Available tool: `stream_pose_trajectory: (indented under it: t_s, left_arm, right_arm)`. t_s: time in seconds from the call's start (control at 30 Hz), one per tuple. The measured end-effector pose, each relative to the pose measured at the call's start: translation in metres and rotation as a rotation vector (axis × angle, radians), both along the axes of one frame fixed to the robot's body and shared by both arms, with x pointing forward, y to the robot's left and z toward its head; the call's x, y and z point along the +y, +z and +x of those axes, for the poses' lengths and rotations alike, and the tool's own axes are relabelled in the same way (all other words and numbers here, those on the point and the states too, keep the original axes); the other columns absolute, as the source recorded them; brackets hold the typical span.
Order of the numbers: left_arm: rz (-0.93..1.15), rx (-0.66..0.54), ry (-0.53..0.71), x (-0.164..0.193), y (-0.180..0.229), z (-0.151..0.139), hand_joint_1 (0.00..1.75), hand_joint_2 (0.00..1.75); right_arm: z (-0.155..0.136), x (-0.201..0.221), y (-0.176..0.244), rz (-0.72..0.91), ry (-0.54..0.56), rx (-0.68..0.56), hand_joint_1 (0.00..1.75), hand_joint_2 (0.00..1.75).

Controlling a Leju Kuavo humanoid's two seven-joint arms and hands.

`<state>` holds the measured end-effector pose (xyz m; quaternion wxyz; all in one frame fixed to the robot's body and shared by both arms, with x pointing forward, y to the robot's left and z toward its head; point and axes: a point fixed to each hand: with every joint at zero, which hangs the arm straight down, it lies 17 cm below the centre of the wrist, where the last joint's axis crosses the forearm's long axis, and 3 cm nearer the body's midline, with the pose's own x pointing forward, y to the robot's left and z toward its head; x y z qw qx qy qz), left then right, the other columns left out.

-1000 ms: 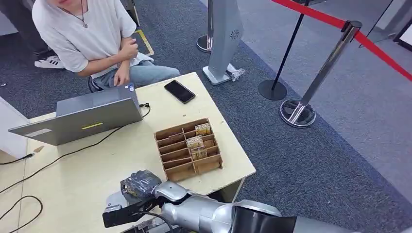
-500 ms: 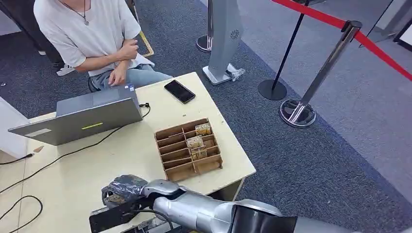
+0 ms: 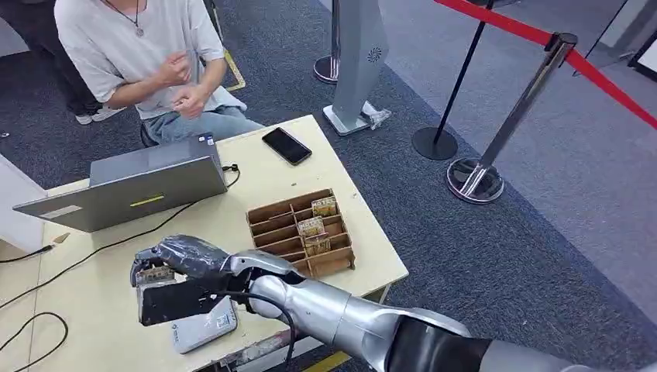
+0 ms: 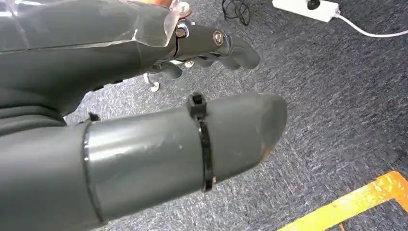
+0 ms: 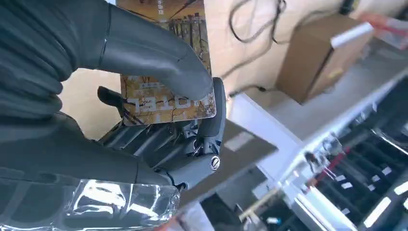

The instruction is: Pass the card to the sensor for recognition and then transmit it.

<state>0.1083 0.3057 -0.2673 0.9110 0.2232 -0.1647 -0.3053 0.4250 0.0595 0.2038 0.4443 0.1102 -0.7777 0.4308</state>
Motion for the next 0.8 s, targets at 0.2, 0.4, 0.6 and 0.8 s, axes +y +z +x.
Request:
stream_pose_trajectory:
  t_s: [0.2,0.4,0.6,0.8]
  left_arm:
    - [-0.003,-0.005,0.007,0.0,0.0,0.001,0.0,0.0]
    - [-0.006,-0.016,0.008,0.0,0.001,0.002,0.0,0.0]
    - [-0.002,-0.02,-0.007,-0.001,0.001,0.004,0.0,0.0]
    - [0.006,-0.008,0.005,-0.001,0.001,0.002,0.0,0.0]
  right_arm:
    - [0.002,-0.018,0.05,0.082,-0.021,-0.098,1.75,1.75]
    - [0.028,-0.071,0.122,0.182,-0.295,-0.375,1.75,1.75]
    - [0.066,-0.144,0.193,0.131,-0.669,-0.745,1.75,1.75]
    - [0.12,-0.186,0.217,-0.068,-0.892,-0.915,1.75,1.75]
